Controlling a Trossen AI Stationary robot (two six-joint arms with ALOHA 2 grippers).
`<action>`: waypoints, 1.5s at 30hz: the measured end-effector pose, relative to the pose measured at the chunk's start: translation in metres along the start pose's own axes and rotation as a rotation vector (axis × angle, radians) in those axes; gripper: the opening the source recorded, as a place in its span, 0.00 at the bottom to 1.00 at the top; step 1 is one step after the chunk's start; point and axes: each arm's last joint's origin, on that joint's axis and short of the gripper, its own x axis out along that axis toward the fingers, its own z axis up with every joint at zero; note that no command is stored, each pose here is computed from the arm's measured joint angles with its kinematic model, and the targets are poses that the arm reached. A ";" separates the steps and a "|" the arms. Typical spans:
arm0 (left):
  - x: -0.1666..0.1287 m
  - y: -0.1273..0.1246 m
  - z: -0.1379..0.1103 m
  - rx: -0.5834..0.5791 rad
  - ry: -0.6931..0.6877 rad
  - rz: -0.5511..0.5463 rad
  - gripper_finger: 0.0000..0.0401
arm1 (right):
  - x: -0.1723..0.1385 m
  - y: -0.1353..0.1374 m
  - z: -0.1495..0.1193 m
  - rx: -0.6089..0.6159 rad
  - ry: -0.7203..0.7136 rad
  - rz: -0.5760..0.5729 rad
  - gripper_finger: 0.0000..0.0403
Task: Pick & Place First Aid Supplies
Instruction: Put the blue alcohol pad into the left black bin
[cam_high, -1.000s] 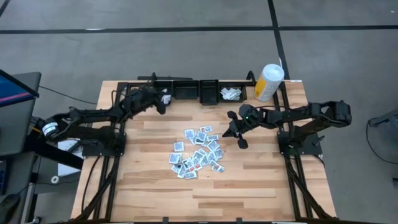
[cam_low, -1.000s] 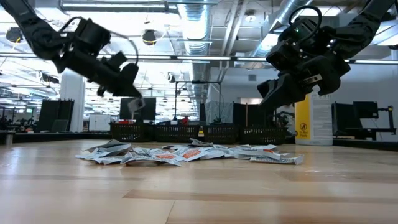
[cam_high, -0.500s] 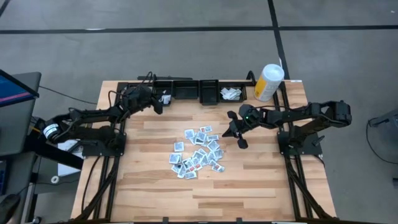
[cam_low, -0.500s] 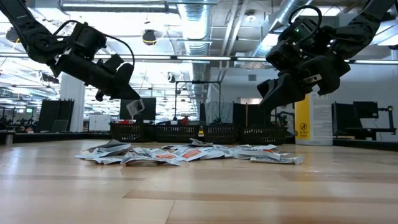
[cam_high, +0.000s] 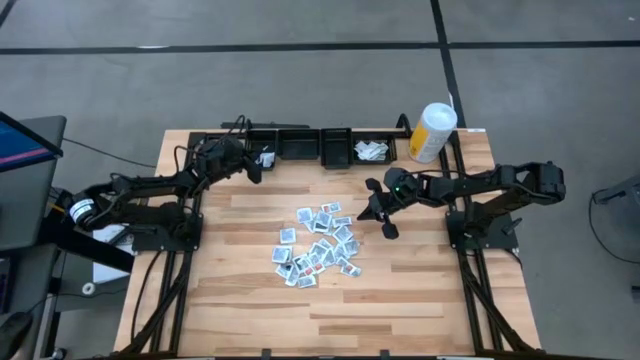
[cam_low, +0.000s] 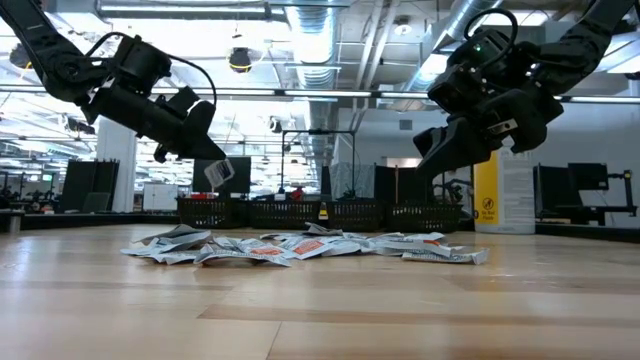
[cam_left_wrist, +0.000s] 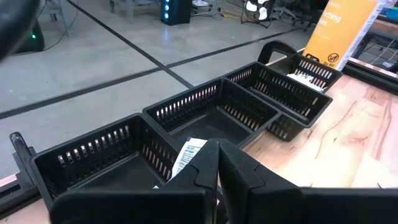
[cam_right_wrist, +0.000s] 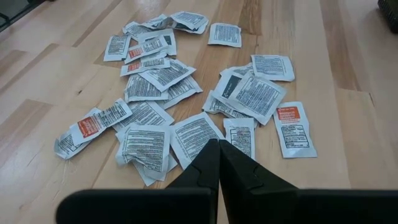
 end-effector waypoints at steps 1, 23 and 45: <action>0.000 0.000 0.000 0.000 0.000 0.000 0.03 | 0.000 0.000 0.000 0.000 0.000 0.000 0.00; 0.000 0.000 0.000 -0.010 0.000 0.004 0.25 | 0.000 0.000 0.000 0.000 0.000 0.000 0.00; -0.002 -0.044 -0.010 0.113 0.051 -0.281 0.28 | 0.000 0.000 0.000 -0.002 -0.005 -0.001 0.00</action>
